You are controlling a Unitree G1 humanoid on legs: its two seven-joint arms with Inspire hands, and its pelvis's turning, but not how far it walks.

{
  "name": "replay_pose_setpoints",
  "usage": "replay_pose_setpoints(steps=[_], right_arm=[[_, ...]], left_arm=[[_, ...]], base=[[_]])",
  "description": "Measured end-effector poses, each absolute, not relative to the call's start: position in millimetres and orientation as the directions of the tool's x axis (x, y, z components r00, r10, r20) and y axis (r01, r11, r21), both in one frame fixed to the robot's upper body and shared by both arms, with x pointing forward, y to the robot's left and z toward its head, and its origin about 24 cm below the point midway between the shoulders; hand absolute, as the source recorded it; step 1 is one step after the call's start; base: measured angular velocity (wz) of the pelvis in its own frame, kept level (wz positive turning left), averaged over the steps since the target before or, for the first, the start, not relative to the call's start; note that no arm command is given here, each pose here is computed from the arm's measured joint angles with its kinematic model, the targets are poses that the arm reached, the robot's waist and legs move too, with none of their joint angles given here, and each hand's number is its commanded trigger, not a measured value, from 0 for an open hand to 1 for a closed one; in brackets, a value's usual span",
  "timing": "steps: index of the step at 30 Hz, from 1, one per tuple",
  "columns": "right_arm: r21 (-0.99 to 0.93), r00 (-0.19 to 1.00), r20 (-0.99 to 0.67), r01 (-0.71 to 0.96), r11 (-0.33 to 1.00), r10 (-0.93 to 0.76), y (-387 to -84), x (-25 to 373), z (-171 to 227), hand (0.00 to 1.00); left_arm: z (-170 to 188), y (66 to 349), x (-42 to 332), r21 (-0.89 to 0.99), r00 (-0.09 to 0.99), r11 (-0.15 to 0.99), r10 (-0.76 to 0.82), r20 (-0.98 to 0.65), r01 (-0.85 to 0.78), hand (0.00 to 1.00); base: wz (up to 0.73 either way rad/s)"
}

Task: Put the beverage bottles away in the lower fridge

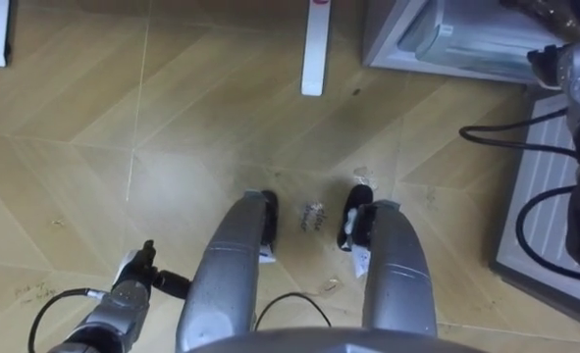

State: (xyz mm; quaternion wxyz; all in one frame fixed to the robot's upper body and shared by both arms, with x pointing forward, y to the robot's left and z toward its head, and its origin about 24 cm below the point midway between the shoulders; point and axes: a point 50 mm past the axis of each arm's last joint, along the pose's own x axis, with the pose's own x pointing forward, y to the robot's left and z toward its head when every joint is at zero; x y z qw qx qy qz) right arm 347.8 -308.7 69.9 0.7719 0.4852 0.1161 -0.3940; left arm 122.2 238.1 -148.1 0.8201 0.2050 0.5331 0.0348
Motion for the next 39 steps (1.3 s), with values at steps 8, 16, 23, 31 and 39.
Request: replay_pose_setpoints(steps=[8,16,23,31,39], right_arm=[[0.627,0.665,-0.585,0.734,0.263,-0.464,-312,336,45,0.00],[0.476,0.658,-0.602,0.750,0.458,-0.452,-322,293,-10,0.00],[0.319,0.673,-0.613,0.690,0.650,-0.414,-328,261,-38,0.00],[-0.116,0.522,-0.780,0.421,0.900,-0.345,-322,168,-103,0.00],[-0.240,0.303,-0.924,0.022,0.971,-0.235,-278,78,-150,0.00]], left_arm=[[-148,242,120,0.359,0.413,0.925,0.281,-0.867,0.126,0.00],[-149,248,116,0.306,0.387,0.945,0.239,-0.890,0.119,0.00],[-148,258,109,0.285,0.378,0.957,0.242,-0.893,0.060,0.00],[-154,269,63,0.291,0.294,0.957,0.284,-0.913,-0.023,0.00],[-157,262,49,0.287,0.281,0.956,0.294,-0.913,-0.068,0.00]], base=[[-0.02],[0.05],[0.10],[0.05],[-0.01]])
